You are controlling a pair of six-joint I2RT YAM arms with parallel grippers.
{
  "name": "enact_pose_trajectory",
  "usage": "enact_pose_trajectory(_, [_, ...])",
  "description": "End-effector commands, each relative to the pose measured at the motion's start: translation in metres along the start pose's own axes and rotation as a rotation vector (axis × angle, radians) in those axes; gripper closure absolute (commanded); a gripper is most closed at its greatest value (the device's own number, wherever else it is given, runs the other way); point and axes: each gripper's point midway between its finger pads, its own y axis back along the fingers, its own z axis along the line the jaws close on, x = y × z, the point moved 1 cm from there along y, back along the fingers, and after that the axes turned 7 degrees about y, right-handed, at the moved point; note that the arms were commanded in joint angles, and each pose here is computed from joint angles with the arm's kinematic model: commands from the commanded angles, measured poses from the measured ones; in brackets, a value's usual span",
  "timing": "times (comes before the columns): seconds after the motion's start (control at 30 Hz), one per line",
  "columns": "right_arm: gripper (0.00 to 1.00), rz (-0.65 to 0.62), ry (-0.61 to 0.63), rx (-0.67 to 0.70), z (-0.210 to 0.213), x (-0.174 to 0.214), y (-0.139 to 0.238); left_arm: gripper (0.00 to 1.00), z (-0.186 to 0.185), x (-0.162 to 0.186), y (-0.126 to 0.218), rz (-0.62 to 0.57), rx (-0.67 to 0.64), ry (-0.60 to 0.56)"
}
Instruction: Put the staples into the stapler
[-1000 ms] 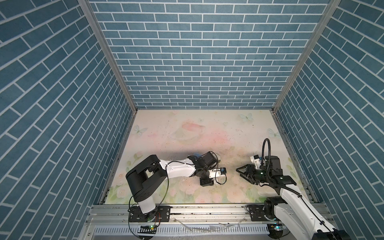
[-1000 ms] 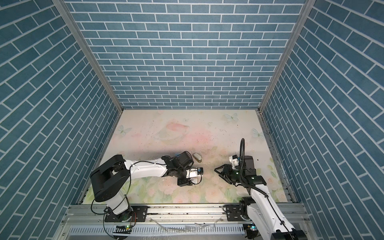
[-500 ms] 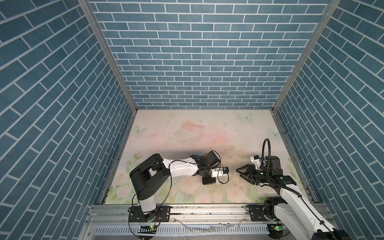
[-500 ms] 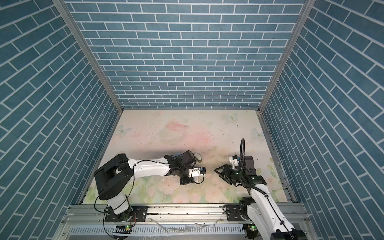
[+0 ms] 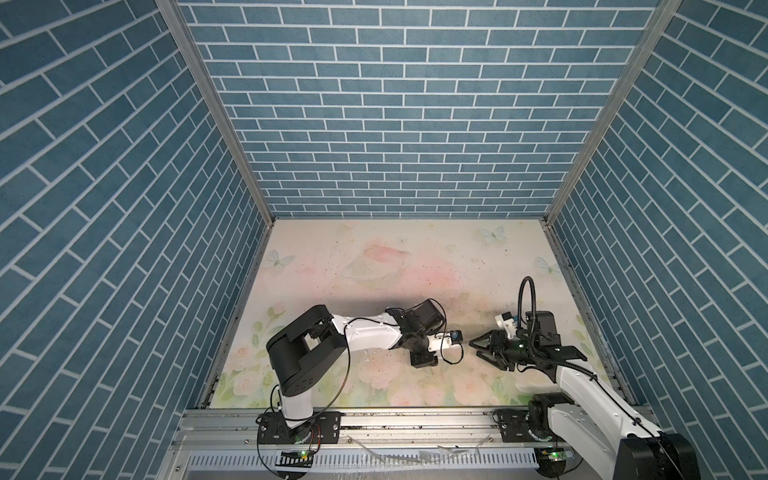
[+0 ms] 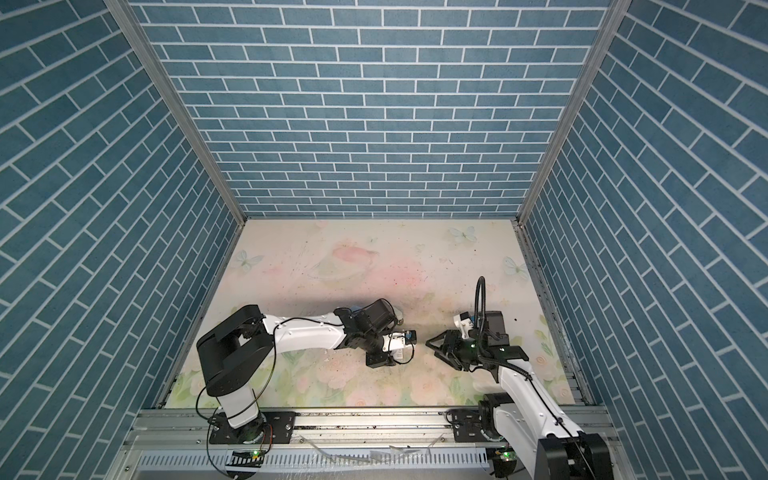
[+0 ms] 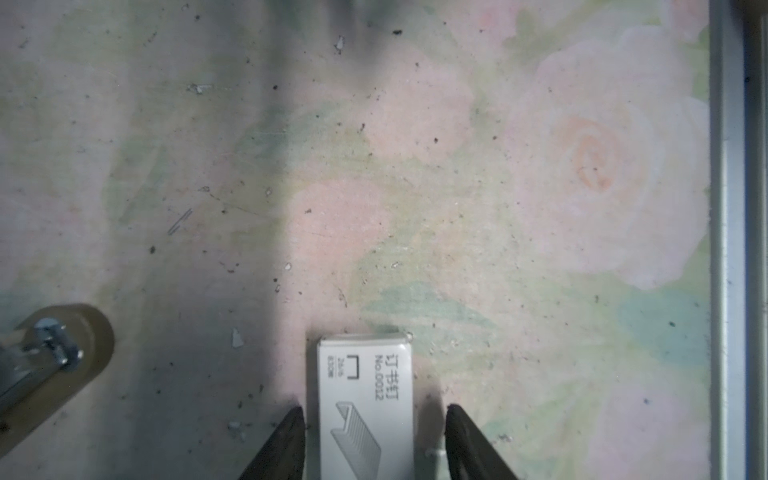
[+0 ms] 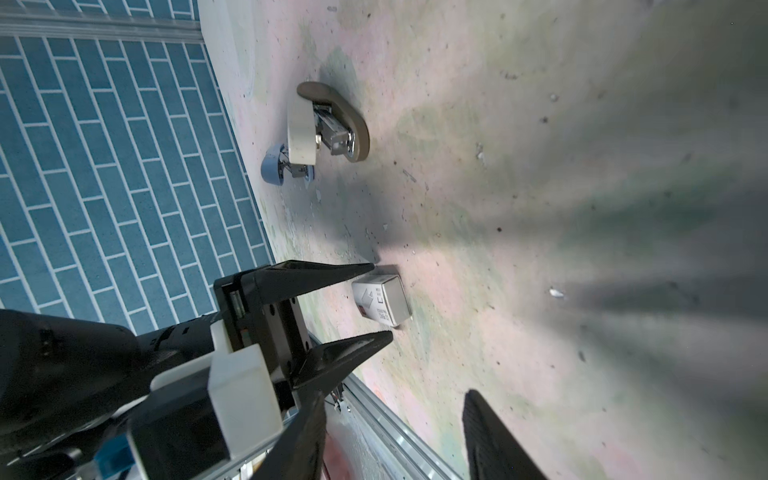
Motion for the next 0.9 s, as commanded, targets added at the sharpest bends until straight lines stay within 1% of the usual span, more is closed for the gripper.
enact_pose_trajectory(0.0, [0.46,0.036,0.073,-0.080,0.012,0.000,-0.002,0.43,-0.004,0.002,0.006,-0.029,-0.014,-0.018])
enact_pose_trajectory(0.23, [0.46,0.102,0.075,-0.122,0.013,0.001,-0.010,0.44,-0.004,0.006,0.000,-0.075,-0.022,0.006])
enact_pose_trajectory(0.4, [0.46,0.112,0.067,-0.098,0.008,-0.002,-0.018,0.44,0.004,0.004,0.000,-0.125,-0.072,0.008])
enact_pose_trajectory(0.47, [0.46,0.120,0.076,-0.093,0.009,-0.003,-0.022,0.44,0.004,0.002,-0.001,-0.130,-0.071,0.006])
enact_pose_trajectory(0.63, [0.46,0.142,0.083,-0.093,0.010,-0.005,-0.033,0.50,0.002,0.003,-0.004,-0.127,-0.049,0.001])
enact_pose_trajectory(0.73, [0.47,0.158,0.088,-0.100,0.010,-0.006,-0.040,0.58,0.000,0.005,-0.006,-0.124,-0.039,0.004])
enact_pose_trajectory(0.87, [0.48,0.175,0.096,-0.102,0.010,-0.007,-0.048,0.59,-0.002,0.009,-0.008,-0.115,-0.030,0.002])
